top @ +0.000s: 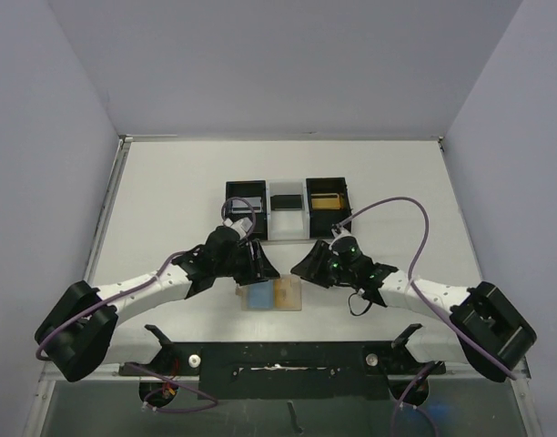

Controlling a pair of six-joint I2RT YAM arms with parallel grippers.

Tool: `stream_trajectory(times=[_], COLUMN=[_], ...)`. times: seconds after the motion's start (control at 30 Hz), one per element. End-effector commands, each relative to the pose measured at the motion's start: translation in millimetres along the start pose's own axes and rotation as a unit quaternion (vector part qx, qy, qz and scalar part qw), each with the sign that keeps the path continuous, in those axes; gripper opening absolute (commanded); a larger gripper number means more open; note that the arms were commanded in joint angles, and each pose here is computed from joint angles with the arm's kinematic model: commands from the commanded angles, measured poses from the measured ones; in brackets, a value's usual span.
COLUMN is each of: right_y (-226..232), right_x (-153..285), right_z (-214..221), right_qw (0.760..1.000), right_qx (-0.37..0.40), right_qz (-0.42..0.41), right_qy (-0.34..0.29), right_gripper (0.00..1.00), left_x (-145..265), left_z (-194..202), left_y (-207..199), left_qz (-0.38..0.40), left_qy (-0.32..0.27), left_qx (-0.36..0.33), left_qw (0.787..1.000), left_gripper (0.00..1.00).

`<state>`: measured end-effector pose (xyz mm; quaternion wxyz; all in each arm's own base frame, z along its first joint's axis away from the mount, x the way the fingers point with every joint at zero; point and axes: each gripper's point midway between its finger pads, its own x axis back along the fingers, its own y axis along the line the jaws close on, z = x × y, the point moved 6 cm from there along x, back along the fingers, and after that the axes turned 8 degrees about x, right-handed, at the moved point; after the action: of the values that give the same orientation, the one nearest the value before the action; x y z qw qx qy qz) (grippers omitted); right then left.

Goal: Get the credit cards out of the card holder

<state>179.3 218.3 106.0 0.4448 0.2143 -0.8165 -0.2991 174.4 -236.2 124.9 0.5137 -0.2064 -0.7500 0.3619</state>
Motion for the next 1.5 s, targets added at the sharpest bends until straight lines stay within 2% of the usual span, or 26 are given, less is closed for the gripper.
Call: stream_trajectory(times=[0.0, 0.13, 0.27, 0.43, 0.63, 0.7, 0.87, 1.03, 1.07, 1.13, 1.33, 1.47], right_y=[25, 12, -1, -18, -29, -32, -37, -35, -34, -34, -33, -35], right_x=[-13, -22, -26, -31, -36, -37, -41, -43, -44, -44, -41, -40], right_z=[1, 10, 20, 31, 42, 44, 53, 52, 52, 51, 49, 48], right_qw=[0.998, 0.999, 0.997, 0.993, 0.988, 0.987, 0.983, 0.985, 0.985, 0.984, 0.984, 0.984], right_qx=[-0.017, -0.024, -0.027, -0.037, -0.041, -0.039, -0.049, -0.049, -0.046, -0.042, -0.035, -0.036], right_qz=[-0.052, -0.001, 0.028, 0.068, 0.096, 0.105, 0.124, 0.115, 0.113, 0.12, 0.125, 0.13], right_qy=[0.013, 0.042, 0.067, 0.086, 0.112, 0.115, 0.123, 0.12, 0.121, 0.124, 0.12, 0.12], right_gripper=[0.38, 0.32, 0.3, 0.19, 0.18, 0.17, 0.15, 0.13, 0.13, 0.13, 0.13, 0.12], left_x=[-6, -12, -21, -28, -35, -38, -32, -28, -28, -28, -8, 0], left_z=[4, 6, 10, 14, 21, 24, 29, 31, 32, 30, 16, 10], left_y=[-24, -15, -6, 5, 27, 39, 56, 52, 50, 45, 23, 23], left_qz=[0.056, 0.043, 0.029, 0.01, -0.027, -0.055, -0.082, -0.045, -0.036, -0.021, 0.064, 0.075], left_qy=[0.014, 0.017, 0.032, 0.04, 0.047, 0.049, 0.029, 0.022, 0.023, 0.013, -0.047, -0.053], left_qx=[0.001, 0.008, 0.016, 0.019, 0.022, 0.028, 0.041, 0.048, 0.052, 0.063, 0.069, 0.067], left_qw=[0.998, 0.999, 0.999, 0.999, 0.998, 0.997, 0.995, 0.998, 0.998, 0.998, 0.994, 0.993], left_gripper=[0.45, 0.43, 0.41, 0.39, 0.38, 0.35, 0.33, 0.32, 0.29, 0.15, 0.0, 0.0])
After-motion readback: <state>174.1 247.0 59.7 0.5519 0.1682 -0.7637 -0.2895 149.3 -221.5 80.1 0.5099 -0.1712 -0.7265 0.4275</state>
